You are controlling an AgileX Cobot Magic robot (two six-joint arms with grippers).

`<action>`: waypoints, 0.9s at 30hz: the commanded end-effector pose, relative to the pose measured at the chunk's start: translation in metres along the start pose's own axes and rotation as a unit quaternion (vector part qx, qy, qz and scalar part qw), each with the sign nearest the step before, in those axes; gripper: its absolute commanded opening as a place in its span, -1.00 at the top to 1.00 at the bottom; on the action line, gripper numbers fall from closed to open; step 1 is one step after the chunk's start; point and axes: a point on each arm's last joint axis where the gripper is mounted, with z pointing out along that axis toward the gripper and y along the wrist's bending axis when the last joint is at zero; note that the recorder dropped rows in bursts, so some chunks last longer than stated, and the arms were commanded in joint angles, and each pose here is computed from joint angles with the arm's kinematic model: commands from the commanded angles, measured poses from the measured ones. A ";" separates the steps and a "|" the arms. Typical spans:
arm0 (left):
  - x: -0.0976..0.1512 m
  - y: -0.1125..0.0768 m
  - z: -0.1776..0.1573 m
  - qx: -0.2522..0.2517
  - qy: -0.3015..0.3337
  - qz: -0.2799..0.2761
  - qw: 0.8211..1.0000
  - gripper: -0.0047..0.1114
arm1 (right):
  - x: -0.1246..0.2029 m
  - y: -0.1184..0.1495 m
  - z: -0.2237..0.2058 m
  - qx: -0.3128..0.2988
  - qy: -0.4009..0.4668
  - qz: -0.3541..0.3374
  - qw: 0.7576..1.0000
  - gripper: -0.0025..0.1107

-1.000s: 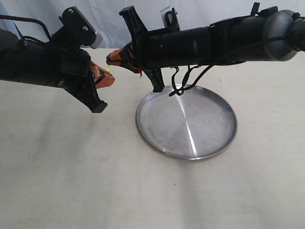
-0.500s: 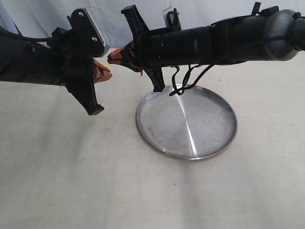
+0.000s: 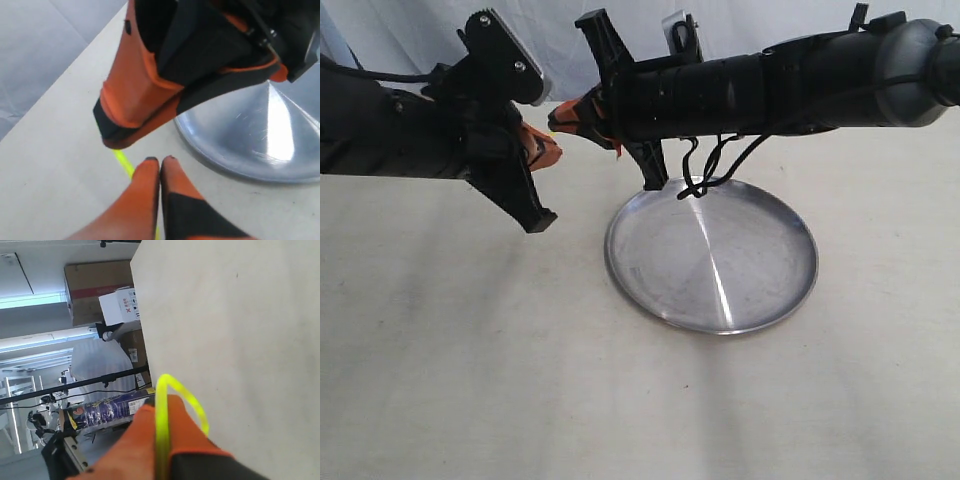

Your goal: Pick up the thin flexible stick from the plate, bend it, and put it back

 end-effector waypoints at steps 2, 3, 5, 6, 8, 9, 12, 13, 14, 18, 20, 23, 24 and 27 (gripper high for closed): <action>0.002 -0.002 0.001 0.012 0.004 -0.038 0.999 0.92 | 0.001 0.002 -0.002 -0.002 -0.001 -0.017 1.000 0.96; 0.003 -0.001 0.000 0.019 0.007 -0.044 0.999 0.92 | 0.000 0.002 -0.002 0.000 -0.005 -0.018 1.000 0.96; 0.007 0.000 -0.001 0.034 0.016 -0.056 0.998 0.92 | -0.002 0.001 -0.002 0.007 -0.018 -0.018 1.000 0.96; 0.009 0.001 -0.001 0.040 0.021 -0.062 0.997 0.92 | -0.003 -0.001 -0.002 0.013 -0.025 -0.021 0.999 0.96; 0.013 0.001 -0.002 0.056 0.033 -0.074 0.995 0.89 | -0.005 -0.003 -0.002 0.027 -0.034 -0.031 0.999 0.96; 0.014 0.001 -0.002 0.063 0.040 -0.077 0.994 0.85 | -0.006 -0.004 -0.002 0.031 -0.039 -0.033 0.998 0.96; 0.018 -0.002 -0.003 0.080 0.060 -0.077 0.992 0.68 | -0.009 -0.005 -0.003 0.041 -0.055 -0.035 0.997 0.96; 0.019 -0.003 -0.004 0.088 0.067 -0.074 0.991 0.61 | -0.010 -0.006 -0.003 0.045 -0.060 -0.037 0.997 0.96; 0.020 -0.005 -0.004 0.097 0.072 -0.074 0.990 0.52 | -0.012 -0.007 -0.004 0.051 -0.066 -0.042 0.996 0.96; 0.021 -0.009 -0.005 0.121 0.081 -0.074 0.987 0.14 | -0.019 -0.012 -0.007 0.076 -0.088 -0.066 0.991 0.96; 0.022 -0.010 -0.006 0.126 0.084 -0.074 0.986 0.00 | -0.022 -0.013 -0.009 0.082 -0.089 -0.075 0.990 0.96; 0.022 -0.010 -0.006 0.125 0.088 -0.075 0.985 -0.06 | -0.030 -0.017 -0.015 0.093 -0.097 -0.087 0.987 0.96; 0.023 -0.010 -0.006 0.124 0.091 -0.072 0.986 -0.06 | -0.033 -0.018 -0.017 0.097 -0.098 -0.092 0.986 0.96; 0.024 -0.009 -0.006 0.119 0.096 -0.068 0.986 -0.06 | -0.047 -0.024 -0.028 0.111 -0.110 -0.102 0.982 0.96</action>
